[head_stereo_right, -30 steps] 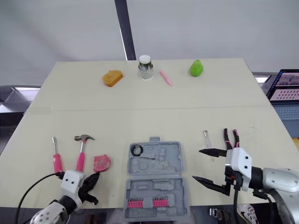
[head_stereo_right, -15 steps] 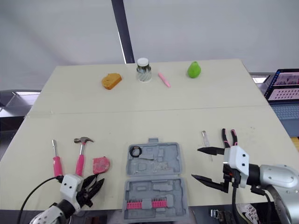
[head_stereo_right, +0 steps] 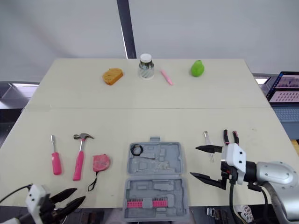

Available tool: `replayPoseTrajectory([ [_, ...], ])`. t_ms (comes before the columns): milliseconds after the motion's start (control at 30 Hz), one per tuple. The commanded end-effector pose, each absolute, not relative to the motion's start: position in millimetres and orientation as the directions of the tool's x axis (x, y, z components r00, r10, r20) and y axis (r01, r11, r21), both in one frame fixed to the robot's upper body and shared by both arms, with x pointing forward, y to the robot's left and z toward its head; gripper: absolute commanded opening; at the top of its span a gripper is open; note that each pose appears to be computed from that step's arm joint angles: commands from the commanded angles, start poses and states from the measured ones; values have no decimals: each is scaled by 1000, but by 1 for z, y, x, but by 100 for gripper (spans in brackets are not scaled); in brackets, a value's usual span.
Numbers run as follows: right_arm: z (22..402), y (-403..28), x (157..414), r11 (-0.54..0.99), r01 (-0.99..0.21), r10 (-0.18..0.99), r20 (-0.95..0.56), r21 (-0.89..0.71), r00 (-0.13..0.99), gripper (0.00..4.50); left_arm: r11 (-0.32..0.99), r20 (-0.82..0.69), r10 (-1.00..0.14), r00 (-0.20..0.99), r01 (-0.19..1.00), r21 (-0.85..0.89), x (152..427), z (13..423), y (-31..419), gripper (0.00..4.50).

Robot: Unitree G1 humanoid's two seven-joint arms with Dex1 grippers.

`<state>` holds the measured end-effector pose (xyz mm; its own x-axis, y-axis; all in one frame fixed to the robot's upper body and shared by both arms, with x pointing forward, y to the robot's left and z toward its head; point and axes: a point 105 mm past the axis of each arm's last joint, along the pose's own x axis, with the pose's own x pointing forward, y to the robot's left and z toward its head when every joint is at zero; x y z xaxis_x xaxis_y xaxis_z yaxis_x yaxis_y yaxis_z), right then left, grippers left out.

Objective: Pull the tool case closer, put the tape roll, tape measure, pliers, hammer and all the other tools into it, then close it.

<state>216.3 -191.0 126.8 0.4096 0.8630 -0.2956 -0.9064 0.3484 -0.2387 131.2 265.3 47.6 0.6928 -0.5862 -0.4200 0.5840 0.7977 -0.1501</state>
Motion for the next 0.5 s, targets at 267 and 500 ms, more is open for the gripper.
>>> replayPoseTrajectory([
  [267,131,-190,223,333,-903,870,-282,-271,405,450,546,-312,-753,580,814,197,206,125,250,295],
  [500,132,-193,223,353,-893,859,-283,-280,428,450,438,-326,-802,501,863,250,224,123,236,445],
])
